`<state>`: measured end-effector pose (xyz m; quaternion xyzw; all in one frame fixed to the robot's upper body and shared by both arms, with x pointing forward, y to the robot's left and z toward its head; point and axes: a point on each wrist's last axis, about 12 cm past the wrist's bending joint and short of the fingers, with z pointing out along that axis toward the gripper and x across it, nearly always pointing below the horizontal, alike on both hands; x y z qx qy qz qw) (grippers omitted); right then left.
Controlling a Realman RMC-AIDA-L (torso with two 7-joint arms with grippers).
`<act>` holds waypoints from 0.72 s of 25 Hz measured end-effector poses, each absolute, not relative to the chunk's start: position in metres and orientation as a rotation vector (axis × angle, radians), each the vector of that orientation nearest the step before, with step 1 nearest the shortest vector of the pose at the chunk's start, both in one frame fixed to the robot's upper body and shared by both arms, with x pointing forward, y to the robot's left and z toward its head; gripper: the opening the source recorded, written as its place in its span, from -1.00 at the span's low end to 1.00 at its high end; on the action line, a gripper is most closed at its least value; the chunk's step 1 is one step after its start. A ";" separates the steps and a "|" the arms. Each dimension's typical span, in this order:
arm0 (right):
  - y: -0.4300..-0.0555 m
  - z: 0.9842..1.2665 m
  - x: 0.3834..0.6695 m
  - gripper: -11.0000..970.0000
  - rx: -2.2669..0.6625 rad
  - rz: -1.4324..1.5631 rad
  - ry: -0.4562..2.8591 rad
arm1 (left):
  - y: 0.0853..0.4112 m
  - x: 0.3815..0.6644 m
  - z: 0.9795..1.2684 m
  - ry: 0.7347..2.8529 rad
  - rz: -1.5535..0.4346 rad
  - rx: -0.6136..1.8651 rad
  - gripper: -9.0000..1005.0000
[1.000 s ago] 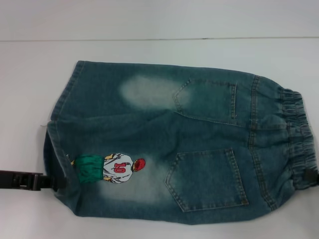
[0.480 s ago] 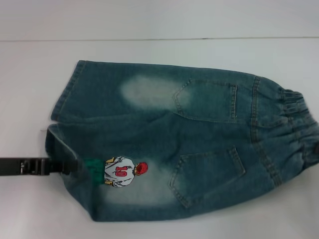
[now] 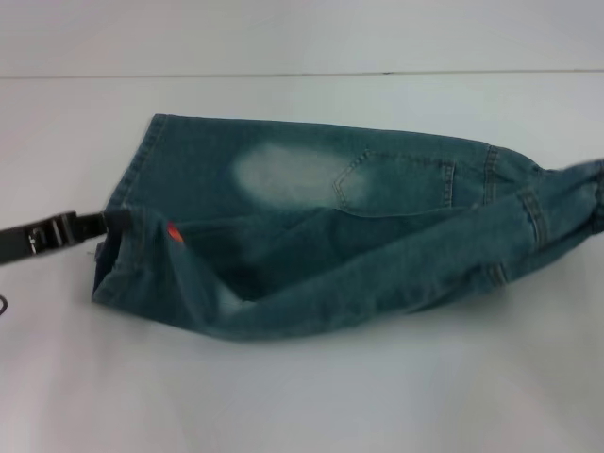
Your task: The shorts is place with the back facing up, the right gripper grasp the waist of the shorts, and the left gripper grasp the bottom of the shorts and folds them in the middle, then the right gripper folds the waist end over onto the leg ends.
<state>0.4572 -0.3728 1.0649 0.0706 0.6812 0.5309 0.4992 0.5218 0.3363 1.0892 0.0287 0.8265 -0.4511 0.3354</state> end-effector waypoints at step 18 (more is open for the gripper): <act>-0.350 1.054 0.492 -0.80 0.539 1.250 1.429 | 0.316 0.571 1.073 1.949 -1.020 -0.170 -0.96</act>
